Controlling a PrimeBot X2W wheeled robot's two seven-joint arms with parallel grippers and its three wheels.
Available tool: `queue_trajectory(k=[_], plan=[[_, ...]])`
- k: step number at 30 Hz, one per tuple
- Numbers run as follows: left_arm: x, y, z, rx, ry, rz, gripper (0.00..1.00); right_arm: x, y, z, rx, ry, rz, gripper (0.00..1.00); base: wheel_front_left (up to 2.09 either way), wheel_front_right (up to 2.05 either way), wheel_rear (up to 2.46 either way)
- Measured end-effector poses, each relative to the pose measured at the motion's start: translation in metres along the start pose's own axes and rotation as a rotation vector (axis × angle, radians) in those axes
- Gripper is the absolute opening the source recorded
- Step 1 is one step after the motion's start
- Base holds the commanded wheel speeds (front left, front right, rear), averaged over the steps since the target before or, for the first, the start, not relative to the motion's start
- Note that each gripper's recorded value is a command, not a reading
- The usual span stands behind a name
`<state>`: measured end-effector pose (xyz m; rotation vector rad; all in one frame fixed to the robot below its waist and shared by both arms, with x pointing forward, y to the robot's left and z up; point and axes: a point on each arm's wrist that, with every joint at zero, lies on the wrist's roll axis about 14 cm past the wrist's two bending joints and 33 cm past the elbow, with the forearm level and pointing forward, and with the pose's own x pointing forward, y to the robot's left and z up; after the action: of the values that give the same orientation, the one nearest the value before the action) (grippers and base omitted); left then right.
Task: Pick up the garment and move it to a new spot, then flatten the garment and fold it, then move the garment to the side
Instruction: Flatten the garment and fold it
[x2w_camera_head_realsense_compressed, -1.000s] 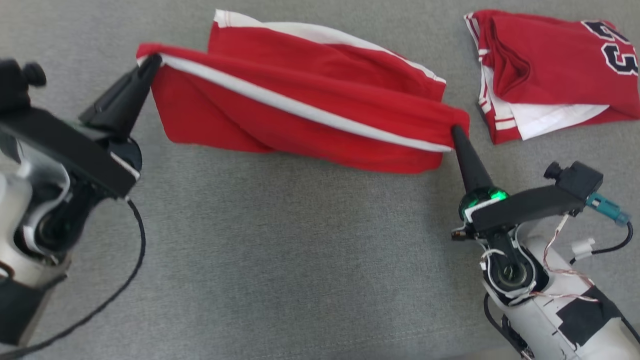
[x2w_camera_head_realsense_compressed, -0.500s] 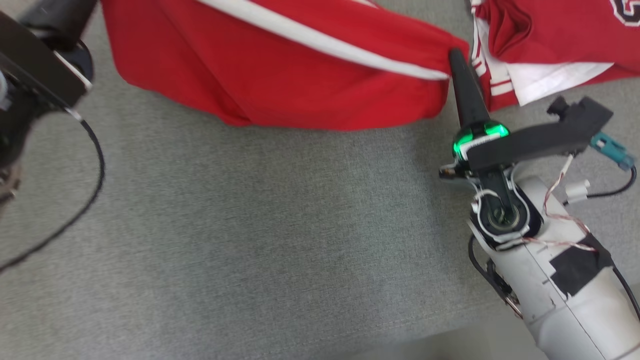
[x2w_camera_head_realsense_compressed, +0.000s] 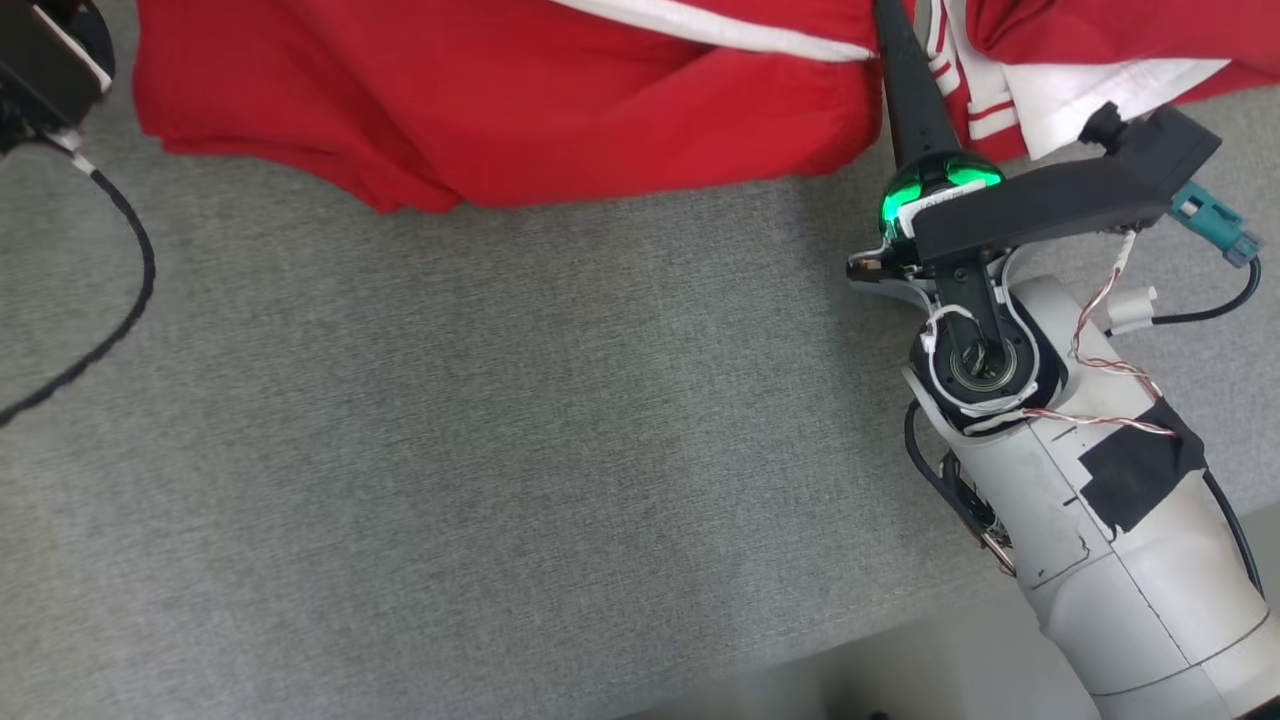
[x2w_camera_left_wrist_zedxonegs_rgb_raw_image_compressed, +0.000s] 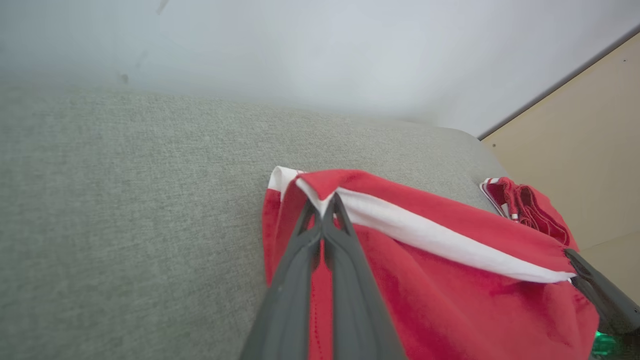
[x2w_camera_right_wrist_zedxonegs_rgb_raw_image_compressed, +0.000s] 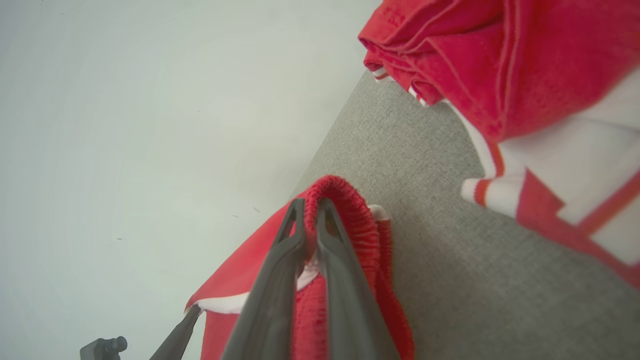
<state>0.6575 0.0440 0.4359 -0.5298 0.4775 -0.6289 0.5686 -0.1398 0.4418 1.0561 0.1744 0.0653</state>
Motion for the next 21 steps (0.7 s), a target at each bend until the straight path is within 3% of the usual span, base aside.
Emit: queue_trajectory(k=[4, 6, 8, 10, 11, 12, 13, 21], plan=[[0.009, 0.006, -0.005, -0.009, 0.012, 0.009, 0.00, 0.003, -0.005, -0.001, -0.008, 0.004, -0.012, 0.00, 0.00, 0.00, 0.00], [0.013, 0.009, -0.009, -0.019, 0.020, 0.016, 0.00, 0.004, -0.007, -0.001, -0.011, 0.004, -0.013, 0.11, 0.00, 0.00, 0.00], [0.018, 0.008, -0.012, -0.024, 0.026, 0.014, 0.00, 0.005, -0.007, -0.001, -0.012, 0.003, -0.015, 0.27, 0.00, 0.00, 0.00], [0.019, 0.009, -0.016, -0.023, 0.038, 0.020, 0.00, 0.005, -0.008, -0.002, -0.015, 0.006, -0.015, 0.60, 0.00, 0.00, 0.00], [0.019, 0.010, -0.017, -0.023, 0.042, 0.024, 0.27, 0.005, -0.008, -0.002, -0.017, 0.008, -0.015, 0.86, 0.00, 0.00, 0.00], [0.020, 0.011, -0.018, -0.024, 0.045, 0.028, 0.70, 0.005, -0.009, -0.002, -0.018, 0.006, -0.017, 1.00, 0.00, 0.00, 0.00], [0.020, 0.012, -0.019, -0.025, 0.046, 0.034, 1.00, 0.005, -0.009, -0.002, -0.019, 0.007, -0.019, 1.00, 0.00, 0.00, 0.00], [0.013, 0.006, -0.011, -0.029, 0.023, 0.049, 1.00, 0.001, 0.001, -0.005, -0.045, 0.021, 0.010, 1.00, 0.00, 0.00, 0.00]])
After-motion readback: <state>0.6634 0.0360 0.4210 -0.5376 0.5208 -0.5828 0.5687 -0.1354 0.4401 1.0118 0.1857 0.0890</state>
